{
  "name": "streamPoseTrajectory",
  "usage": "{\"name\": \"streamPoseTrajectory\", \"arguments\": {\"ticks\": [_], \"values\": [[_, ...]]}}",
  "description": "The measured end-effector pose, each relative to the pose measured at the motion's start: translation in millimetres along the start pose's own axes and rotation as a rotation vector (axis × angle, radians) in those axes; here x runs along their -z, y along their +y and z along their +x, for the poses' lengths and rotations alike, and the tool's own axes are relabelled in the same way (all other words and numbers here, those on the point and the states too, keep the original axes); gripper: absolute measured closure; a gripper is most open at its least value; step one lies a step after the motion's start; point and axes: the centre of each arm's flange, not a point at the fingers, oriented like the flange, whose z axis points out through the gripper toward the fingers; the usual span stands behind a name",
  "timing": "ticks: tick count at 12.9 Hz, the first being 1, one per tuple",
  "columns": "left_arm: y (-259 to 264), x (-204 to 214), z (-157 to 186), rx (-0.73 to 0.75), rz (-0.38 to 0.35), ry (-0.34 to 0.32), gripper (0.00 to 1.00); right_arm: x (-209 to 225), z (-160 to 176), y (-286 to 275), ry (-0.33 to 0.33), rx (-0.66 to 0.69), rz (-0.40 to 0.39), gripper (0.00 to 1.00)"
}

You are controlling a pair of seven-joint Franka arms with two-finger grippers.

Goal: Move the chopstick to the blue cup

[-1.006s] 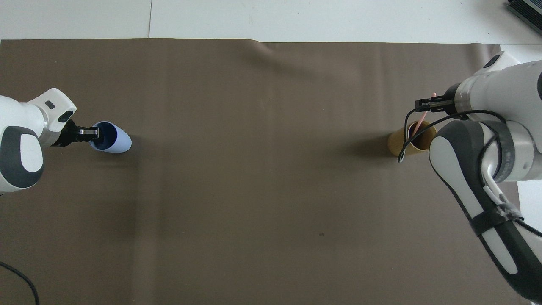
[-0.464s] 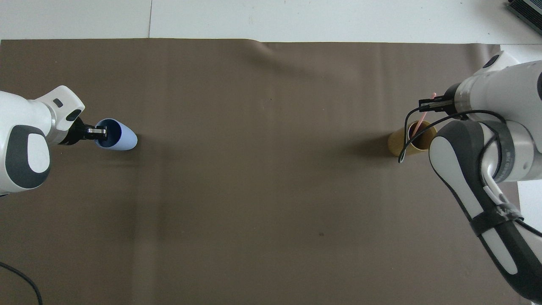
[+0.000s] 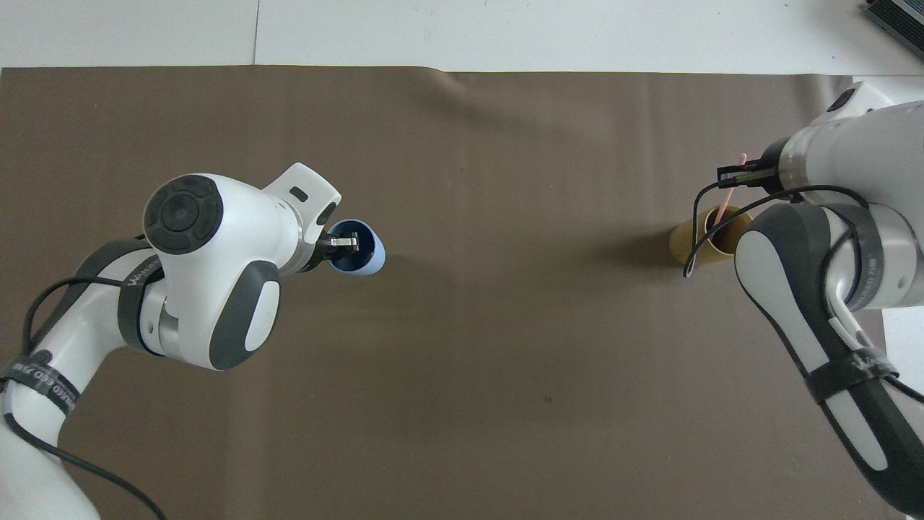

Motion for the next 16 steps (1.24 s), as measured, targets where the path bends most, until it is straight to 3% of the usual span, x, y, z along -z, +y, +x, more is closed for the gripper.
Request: {"name": "streamPoseTrajectory", "arguments": {"ticks": [7,10,13,14,16], "values": [[95,-23,-53,0.016,0.015,0.002,0.95,92,-8,5,0.019,-0.004,0.012,0.92],[110,-36,-58,-0.003,0.025,-0.002,0.95,143,-17,7,0.001,-0.006,0.02,0.92],[109,-50,-59,-0.015,0.048,-0.012,0.95,157,-20,7,0.003,-0.006,0.022,0.92],[110,-53,-59,-0.017,0.049,-0.014,0.9,157,-20,6,0.002,-0.004,0.022,0.92],[113,-53,-59,-0.02,0.047,-0.012,0.66,156,-18,-8,0.002,0.019,0.028,0.92]]}}
